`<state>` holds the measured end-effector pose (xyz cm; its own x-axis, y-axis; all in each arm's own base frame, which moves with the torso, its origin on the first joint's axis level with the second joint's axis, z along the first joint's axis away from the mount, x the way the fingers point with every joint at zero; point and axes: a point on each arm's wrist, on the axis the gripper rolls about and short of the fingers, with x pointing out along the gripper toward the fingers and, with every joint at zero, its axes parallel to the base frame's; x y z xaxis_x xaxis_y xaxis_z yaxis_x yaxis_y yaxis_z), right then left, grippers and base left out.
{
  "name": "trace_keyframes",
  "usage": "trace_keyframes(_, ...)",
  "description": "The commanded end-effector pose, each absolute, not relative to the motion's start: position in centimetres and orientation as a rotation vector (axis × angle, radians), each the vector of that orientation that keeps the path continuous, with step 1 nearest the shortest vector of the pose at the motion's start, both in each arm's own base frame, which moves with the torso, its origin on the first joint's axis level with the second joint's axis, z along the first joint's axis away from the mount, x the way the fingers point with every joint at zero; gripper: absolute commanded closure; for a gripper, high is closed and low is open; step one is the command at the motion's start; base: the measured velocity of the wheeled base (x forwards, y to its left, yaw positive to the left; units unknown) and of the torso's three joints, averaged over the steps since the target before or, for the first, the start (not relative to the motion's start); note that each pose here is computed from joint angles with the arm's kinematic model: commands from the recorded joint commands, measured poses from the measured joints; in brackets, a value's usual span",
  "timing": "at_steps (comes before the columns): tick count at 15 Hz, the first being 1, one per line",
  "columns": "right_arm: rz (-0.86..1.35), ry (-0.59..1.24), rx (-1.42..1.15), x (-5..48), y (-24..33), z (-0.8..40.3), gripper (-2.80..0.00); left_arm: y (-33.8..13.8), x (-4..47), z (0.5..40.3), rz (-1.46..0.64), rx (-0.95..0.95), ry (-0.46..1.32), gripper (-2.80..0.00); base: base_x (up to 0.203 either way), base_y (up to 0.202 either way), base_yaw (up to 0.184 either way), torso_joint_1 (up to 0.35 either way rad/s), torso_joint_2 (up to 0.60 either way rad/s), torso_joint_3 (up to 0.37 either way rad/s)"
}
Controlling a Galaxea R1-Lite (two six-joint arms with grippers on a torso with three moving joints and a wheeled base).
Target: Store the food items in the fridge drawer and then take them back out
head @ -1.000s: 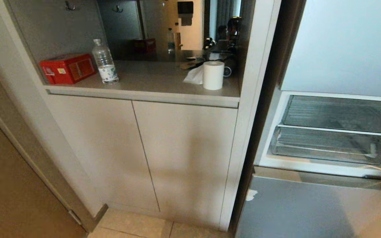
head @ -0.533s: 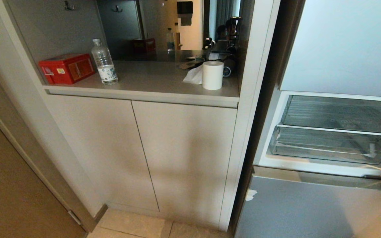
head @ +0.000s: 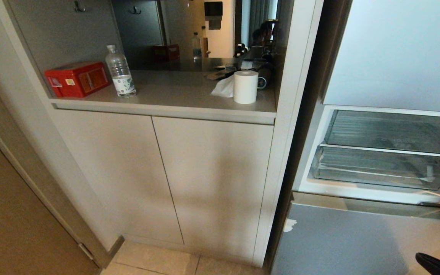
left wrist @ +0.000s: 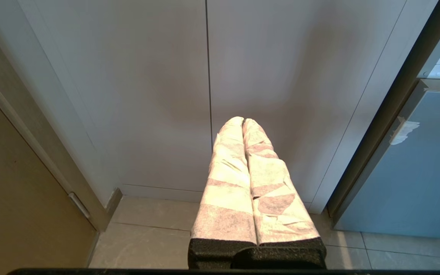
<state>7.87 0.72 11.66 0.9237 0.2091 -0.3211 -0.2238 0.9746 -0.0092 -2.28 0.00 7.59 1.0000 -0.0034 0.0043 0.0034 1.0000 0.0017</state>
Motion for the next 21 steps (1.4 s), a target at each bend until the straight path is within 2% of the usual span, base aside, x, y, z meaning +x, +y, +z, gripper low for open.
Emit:
trace_keyframes(1, 0.229, 0.513, -0.026, 12.6, 0.9, 10.1, 0.0, 0.0, -2.3, 7.6, -0.003, 0.002, -0.003, 0.0, 0.0, 0.0, 0.0, 0.0, 0.0, 0.0)
trace_keyframes(7, 0.194, 0.599, 0.089, 22.0, 1.4, 7.3, 0.0, 0.0, -2.3, 7.6, -0.003, 0.002, -0.003, 0.0, 0.0, 0.0, 0.0, 0.0, 0.0, 0.0)
trace_keyframes(8, 0.18, 0.586, 0.107, 23.7, 1.4, 6.9, -2.8, 0.0, -2.3, 7.6, -0.003, 0.002, -0.003, 0.0, 0.0, 0.0, 0.0, 0.0, 0.0, 0.0)
trace_keyframes(11, 0.095, 0.492, 0.115, 28.6, 1.5, 6.3, -2.8, 0.0, -2.3, 7.6, -0.003, 0.002, -0.003, 0.0, 0.0, 0.0, 0.0, 0.0, 0.0, 0.0)
trace_keyframes(15, 0.106, 0.357, 0.108, 33.0, 2.7, 4.7, -2.8, 0.0, -2.3, 7.6, -0.003, 0.002, -0.003, 0.0, 0.0, 0.0, 0.0, 0.0, 0.0, 0.0)
trace_keyframes(21, -0.052, 0.153, 0.095, 37.7, 3.2, 4.4, -2.8, 0.0, -2.3, 7.6, -0.003, 0.002, -0.003, 0.0, 0.0, 0.0, 0.0, 0.0, 0.0, 0.0)
